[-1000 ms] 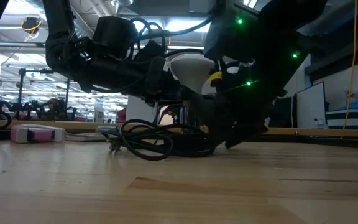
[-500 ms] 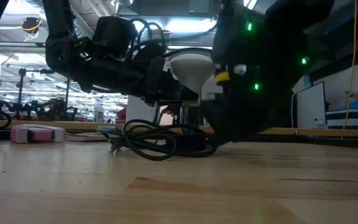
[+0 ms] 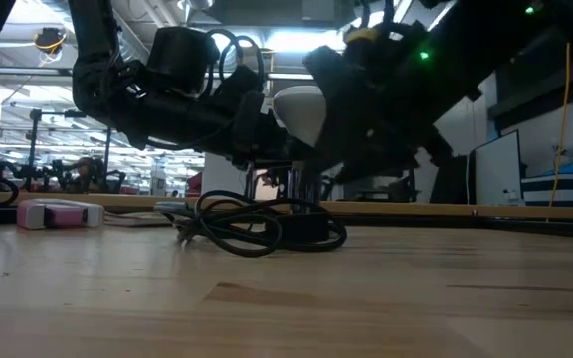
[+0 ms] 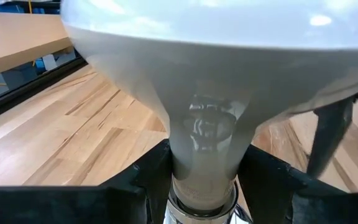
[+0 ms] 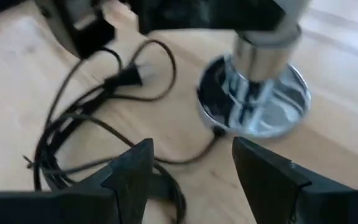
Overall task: Screw lightbulb
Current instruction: Insert the light bulb into the lamp
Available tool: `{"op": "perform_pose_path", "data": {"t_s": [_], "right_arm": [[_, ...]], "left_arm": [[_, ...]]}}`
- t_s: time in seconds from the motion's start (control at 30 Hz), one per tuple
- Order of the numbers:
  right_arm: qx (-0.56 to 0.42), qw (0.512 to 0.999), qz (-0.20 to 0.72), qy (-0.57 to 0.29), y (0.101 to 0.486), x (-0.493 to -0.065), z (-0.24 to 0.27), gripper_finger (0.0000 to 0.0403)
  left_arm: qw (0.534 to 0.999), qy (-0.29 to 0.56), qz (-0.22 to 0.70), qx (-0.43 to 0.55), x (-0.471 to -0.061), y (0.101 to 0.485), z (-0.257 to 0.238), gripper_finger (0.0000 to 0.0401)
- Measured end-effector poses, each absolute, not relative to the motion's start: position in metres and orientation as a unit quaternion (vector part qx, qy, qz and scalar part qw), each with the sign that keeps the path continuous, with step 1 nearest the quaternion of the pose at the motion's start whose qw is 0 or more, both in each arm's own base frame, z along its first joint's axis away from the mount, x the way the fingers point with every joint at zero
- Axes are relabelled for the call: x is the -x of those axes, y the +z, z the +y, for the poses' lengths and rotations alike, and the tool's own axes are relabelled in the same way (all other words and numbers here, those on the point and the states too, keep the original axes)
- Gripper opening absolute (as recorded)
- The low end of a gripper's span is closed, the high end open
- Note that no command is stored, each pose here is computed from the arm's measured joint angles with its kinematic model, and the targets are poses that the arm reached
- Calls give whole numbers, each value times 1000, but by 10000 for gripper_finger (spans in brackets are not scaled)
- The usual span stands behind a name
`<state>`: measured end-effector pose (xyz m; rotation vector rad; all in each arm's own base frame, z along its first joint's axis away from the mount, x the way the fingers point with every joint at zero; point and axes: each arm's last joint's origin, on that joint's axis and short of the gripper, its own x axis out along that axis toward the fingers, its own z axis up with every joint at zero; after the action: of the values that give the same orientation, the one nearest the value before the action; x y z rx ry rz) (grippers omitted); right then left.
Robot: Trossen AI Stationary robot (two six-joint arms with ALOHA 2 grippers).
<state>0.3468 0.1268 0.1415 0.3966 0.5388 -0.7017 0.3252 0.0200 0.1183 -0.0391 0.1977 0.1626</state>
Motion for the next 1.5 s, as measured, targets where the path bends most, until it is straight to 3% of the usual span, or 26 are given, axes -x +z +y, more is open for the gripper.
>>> {"op": "perform_pose_path", "data": {"t_s": [0.47,1.03,1.5], "right_arm": [[-220,854,318,-348,94,-369,91,225],[-198,815,337,-427,88,-353,83,225],[-100,787,332,-511,85,-338,61,225]], "left_arm": [[992,82,94,19,-325,119,20,157],[990,81,114,6,-325,117,20,157],[990,85,114,8,-325,117,21,157]]}}
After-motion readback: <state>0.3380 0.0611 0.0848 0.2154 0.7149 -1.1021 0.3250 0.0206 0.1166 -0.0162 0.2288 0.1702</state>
